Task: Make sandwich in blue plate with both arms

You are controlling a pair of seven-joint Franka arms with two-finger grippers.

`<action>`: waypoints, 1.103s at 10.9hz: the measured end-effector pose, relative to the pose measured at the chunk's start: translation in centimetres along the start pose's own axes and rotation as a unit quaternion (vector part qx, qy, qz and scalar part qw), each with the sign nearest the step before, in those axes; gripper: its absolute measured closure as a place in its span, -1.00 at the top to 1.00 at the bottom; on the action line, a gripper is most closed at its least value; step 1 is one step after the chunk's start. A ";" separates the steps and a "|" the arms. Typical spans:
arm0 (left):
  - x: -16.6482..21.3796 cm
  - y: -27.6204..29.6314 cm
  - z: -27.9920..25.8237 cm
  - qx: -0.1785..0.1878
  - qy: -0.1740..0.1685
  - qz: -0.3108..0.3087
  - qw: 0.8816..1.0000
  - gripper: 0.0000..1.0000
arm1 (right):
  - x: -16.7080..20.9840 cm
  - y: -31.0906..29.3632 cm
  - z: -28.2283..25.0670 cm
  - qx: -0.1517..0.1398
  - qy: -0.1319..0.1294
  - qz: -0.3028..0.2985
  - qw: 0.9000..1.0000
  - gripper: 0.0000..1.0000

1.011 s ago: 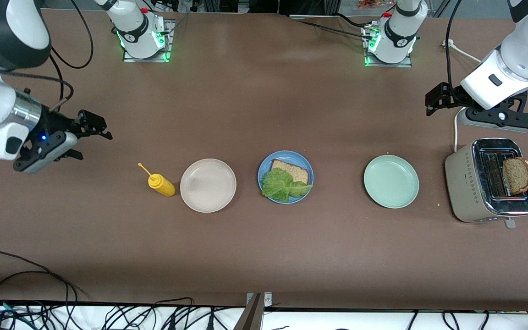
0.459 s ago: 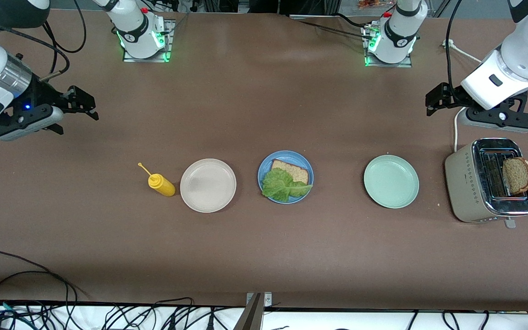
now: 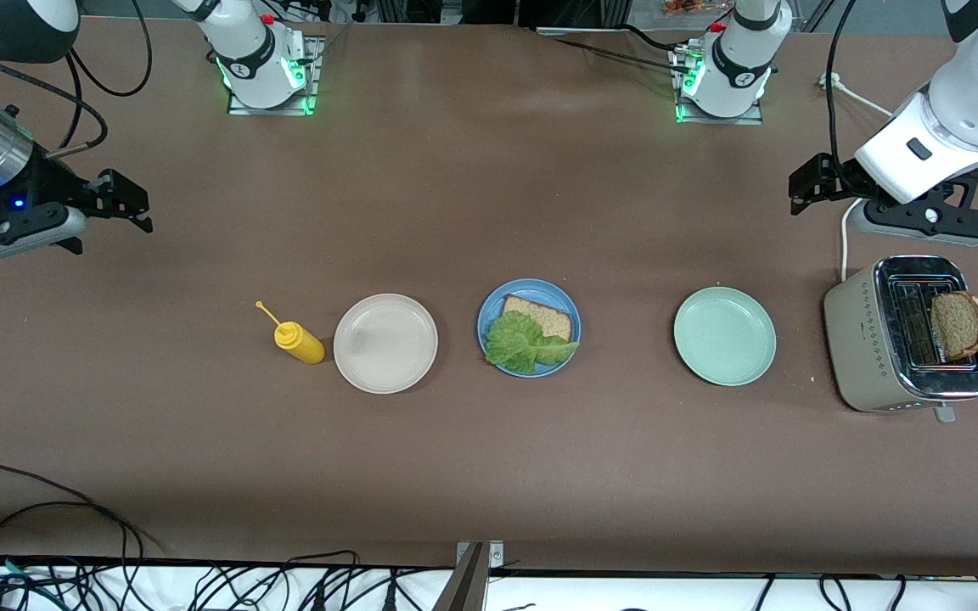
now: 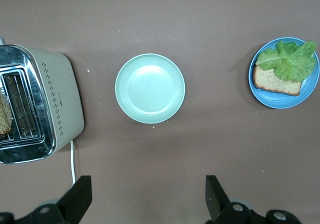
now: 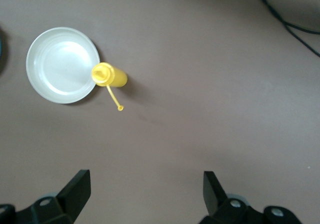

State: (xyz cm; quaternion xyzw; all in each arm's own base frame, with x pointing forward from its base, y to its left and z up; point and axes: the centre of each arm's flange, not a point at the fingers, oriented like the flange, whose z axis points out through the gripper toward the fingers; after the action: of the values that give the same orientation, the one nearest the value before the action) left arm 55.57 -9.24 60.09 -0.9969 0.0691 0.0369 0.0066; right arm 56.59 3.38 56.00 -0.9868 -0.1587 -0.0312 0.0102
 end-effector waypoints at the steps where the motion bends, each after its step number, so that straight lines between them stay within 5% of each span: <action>1: 0.0 0.0 0.0 0.000 0.000 0.000 1.000 1.00 | 0.0 0.1 -0.1 -0.005 0.003 0.031 0.999 1.00; 12: 0.0 -0.5 0.0 0.000 -0.001 -0.005 1.000 1.00 | -0.4 3.5 -3.7 -0.025 0.032 0.098 0.994 1.00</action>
State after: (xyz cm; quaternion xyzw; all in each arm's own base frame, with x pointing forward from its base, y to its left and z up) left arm 55.63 -8.74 60.08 -0.9972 0.0646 0.0376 0.0066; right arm 57.13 -0.20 59.65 -0.9960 -0.0603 -0.0660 -0.0064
